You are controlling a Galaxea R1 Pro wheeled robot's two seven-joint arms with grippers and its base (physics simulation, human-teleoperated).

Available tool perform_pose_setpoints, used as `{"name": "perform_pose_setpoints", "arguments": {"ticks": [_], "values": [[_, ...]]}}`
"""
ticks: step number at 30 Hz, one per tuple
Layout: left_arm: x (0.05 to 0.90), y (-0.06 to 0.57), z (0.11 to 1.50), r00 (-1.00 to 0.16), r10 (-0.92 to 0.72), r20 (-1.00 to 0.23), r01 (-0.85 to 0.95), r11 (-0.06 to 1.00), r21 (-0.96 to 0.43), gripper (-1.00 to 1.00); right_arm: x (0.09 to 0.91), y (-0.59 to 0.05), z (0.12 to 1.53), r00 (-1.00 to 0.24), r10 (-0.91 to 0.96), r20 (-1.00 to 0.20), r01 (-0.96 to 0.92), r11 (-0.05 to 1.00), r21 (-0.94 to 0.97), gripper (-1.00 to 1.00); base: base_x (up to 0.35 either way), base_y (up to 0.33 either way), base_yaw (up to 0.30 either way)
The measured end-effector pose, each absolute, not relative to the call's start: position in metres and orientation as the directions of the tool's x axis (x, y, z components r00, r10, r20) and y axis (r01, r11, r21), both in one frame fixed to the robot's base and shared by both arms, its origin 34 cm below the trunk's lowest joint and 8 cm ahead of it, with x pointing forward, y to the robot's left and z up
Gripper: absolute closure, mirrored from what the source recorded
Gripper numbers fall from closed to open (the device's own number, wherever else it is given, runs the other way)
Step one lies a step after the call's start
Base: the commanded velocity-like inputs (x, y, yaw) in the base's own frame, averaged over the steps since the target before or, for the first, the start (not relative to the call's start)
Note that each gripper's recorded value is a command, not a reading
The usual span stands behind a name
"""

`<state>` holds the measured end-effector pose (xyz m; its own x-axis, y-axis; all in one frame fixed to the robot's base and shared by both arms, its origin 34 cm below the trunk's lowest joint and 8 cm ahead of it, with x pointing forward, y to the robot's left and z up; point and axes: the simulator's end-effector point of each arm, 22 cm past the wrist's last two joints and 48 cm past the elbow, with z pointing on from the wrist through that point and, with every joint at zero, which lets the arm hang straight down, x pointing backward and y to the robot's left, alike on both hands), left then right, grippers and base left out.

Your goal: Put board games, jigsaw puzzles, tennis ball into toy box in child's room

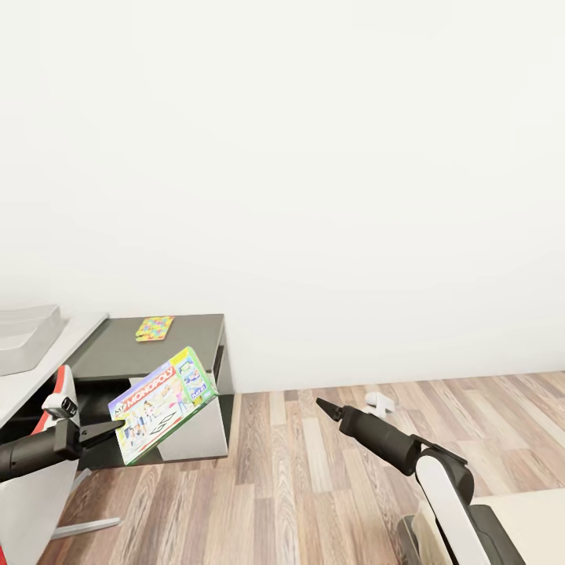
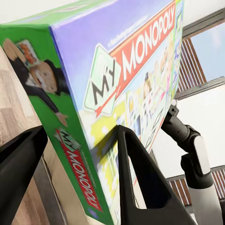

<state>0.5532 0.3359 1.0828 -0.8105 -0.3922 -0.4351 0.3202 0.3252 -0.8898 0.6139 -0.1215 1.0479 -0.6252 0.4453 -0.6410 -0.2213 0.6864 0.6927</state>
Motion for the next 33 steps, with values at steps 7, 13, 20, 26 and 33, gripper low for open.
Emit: {"name": "perform_pose_setpoints", "arguments": {"ticks": [7,13,20,26,33], "values": [[0.553,0.336,1.083,-0.811,-0.392,-0.435,0.32,0.324,-0.89,1.0,0.609,-0.108,1.046,-0.64,0.421,-0.643,-0.241,0.684,0.688,-1.0,0.0,0.0,0.143],[0.552,0.336,1.083,-0.811,-0.393,-0.434,0.32,0.324,-0.89,1.0,0.608,-0.106,1.046,-0.641,0.418,-0.643,-0.243,0.684,0.688,-1.0,0.099,0.018,0.281],[0.552,0.336,1.083,-0.811,-0.392,-0.435,0.32,0.325,-0.89,1.0,0.608,-0.106,1.046,-0.64,0.419,-0.644,-0.242,0.685,0.687,-1.0,0.278,0.06,0.217],[0.552,0.336,1.082,-0.811,-0.391,-0.435,0.32,0.326,-0.89,1.0,0.608,-0.106,1.046,-0.64,0.419,-0.644,-0.241,0.686,0.687,-1.0,0.297,0.005,0.021],[0.552,0.336,1.082,-0.811,-0.391,-0.435,0.32,0.327,-0.889,1.0,0.608,-0.106,1.046,-0.641,0.418,-0.644,-0.242,0.686,0.687,-1.0,0.287,0.0,0.001]]}}
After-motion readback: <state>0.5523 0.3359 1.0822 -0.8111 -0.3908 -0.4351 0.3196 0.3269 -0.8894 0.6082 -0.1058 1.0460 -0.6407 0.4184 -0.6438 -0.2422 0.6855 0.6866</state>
